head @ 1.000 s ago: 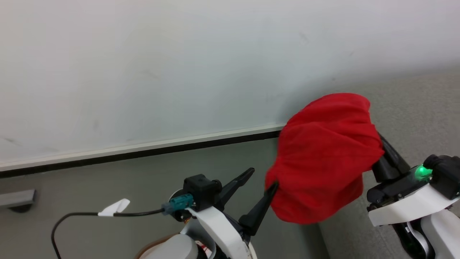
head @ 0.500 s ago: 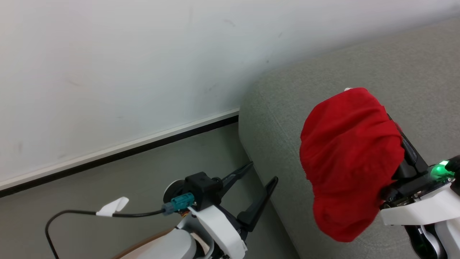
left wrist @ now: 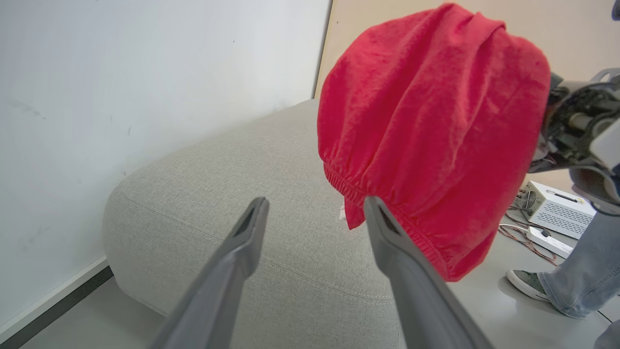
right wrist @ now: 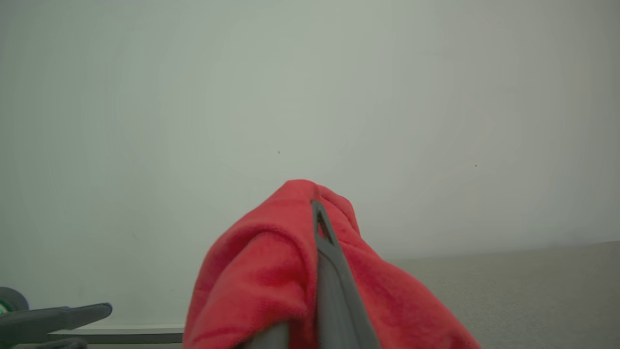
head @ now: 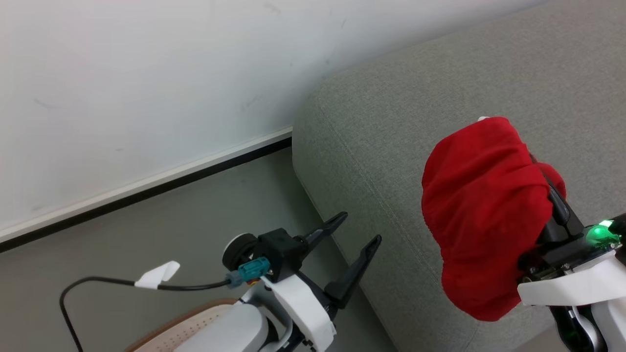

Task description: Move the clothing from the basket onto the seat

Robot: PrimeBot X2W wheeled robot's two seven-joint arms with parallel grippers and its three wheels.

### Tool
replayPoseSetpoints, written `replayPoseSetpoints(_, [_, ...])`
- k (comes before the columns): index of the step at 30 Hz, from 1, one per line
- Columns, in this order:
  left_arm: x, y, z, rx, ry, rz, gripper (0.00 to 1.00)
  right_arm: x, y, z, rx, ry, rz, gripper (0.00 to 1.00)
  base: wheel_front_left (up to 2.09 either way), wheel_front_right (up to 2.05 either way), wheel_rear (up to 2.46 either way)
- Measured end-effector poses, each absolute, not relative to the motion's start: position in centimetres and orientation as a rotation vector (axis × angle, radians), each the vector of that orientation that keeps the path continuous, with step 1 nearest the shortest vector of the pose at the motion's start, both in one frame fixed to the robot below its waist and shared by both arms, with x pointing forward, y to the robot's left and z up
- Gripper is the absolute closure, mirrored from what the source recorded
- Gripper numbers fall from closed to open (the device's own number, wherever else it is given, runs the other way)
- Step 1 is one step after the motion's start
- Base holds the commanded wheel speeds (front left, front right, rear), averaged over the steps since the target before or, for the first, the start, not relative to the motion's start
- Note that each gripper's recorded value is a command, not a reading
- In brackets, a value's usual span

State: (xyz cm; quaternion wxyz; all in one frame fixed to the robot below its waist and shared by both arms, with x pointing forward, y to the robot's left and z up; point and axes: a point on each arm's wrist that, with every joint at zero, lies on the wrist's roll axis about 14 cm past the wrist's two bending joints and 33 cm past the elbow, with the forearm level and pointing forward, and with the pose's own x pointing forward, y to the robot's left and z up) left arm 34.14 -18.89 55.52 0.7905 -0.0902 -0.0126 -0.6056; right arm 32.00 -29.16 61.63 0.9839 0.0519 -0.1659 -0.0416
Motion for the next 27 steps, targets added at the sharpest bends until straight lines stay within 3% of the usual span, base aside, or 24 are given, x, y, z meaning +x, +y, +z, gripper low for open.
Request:
replayPoseSetpoints(7, [35.8,-18.5,54.8,-0.19,-0.036,-1.295,0.0,34.8,-30.7,62.1,0.075,-0.316,-0.085,1.0,0.0,0.0,0.0])
replayPoseSetpoints(16, [40.2,-16.6,52.1,-0.179,0.0,-1.234,0.0,41.1,-35.0,62.9,-0.015,-0.286,-0.127,1.0,0.0,0.0,0.0])
replayPoseSetpoints(27, [45.8,-13.1,45.9,-0.178,0.091,-1.125,0.0,50.2,-40.1,57.9,-0.046,-0.145,-0.207,1.0,0.0,0.0,0.0])
